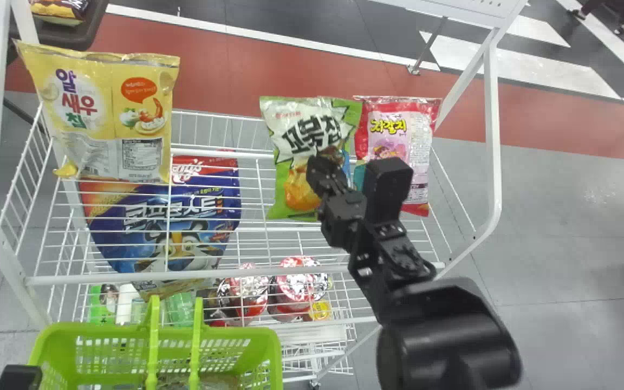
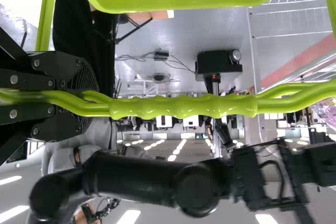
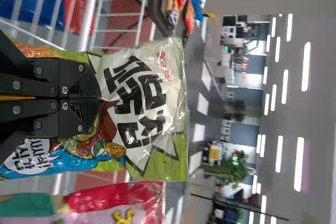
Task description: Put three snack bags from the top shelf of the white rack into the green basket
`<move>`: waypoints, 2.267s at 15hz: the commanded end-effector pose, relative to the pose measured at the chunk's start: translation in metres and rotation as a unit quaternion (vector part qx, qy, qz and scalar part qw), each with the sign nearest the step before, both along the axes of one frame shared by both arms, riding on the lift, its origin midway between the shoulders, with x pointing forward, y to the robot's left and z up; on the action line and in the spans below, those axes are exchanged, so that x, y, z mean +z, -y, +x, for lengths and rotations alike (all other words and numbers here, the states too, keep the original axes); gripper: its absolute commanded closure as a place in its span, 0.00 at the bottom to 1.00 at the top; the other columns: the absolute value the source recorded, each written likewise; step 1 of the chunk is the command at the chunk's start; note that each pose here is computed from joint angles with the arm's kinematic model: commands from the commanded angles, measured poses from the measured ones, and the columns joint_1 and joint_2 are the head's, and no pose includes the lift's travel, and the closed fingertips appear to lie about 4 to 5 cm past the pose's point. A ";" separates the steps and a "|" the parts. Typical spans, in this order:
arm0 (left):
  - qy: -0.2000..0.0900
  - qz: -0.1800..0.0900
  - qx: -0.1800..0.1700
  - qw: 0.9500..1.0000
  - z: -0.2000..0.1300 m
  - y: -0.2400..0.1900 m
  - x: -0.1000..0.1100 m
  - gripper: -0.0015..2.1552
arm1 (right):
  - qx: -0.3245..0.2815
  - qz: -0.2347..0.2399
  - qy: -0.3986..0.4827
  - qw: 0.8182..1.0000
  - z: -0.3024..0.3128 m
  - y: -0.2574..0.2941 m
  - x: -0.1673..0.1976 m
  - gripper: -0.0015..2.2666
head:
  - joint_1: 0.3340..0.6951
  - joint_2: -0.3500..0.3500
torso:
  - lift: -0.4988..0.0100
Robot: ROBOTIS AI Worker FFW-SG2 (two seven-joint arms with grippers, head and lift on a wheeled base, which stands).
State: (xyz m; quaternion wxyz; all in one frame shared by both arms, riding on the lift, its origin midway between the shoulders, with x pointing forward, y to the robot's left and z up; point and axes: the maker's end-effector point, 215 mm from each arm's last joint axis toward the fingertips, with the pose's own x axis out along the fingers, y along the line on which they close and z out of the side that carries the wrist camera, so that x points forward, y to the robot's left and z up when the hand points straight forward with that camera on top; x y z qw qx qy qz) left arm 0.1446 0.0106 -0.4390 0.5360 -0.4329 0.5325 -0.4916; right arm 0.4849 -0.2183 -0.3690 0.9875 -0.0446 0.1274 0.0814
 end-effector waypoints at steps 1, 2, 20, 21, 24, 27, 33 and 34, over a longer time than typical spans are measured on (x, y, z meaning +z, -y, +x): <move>0.002 0.002 0.007 1.000 0.004 -0.005 0.000 1.00 | 0.010 0.025 -0.022 0.999 -0.049 -0.002 0.012 0.89 | 1.00 0.00 | 0.98; 0.002 0.000 0.008 1.000 0.005 -0.005 0.001 1.00 | 0.021 0.040 -0.042 0.998 -0.067 -0.006 0.012 0.89 | 1.00 0.00 | 0.98; 0.005 0.006 0.000 1.000 -0.008 0.006 0.001 1.00 | 0.174 0.222 -0.341 0.897 -0.274 -0.106 -0.083 0.90 | 1.00 0.00 | 0.98; 0.007 0.008 -0.001 1.000 -0.008 0.007 0.000 1.00 | 0.180 0.216 -0.341 0.897 -0.274 -0.114 -0.092 0.90 | 1.00 0.00 | 0.98; 0.008 0.014 -0.008 1.000 -0.011 0.012 -0.002 1.00 | 0.205 0.192 -0.349 0.894 -0.279 -0.146 -0.122 0.90 | 1.00 0.00 | 0.98; 0.009 0.013 -0.015 1.000 -0.016 0.017 -0.001 1.00 | 0.182 0.100 -0.389 0.897 -0.280 -0.136 -0.163 0.41 | 1.00 0.04 | 0.98; 0.011 0.016 -0.020 1.000 -0.017 0.020 -0.002 1.00 | 0.142 0.051 -0.426 0.892 -0.283 -0.104 -0.196 0.02 | 1.00 0.00 | 0.98; 0.011 0.016 -0.021 1.000 -0.018 0.021 -0.002 1.00 | 0.128 0.039 -0.455 0.880 -0.293 -0.094 -0.203 0.02 | 1.00 0.00 | 0.98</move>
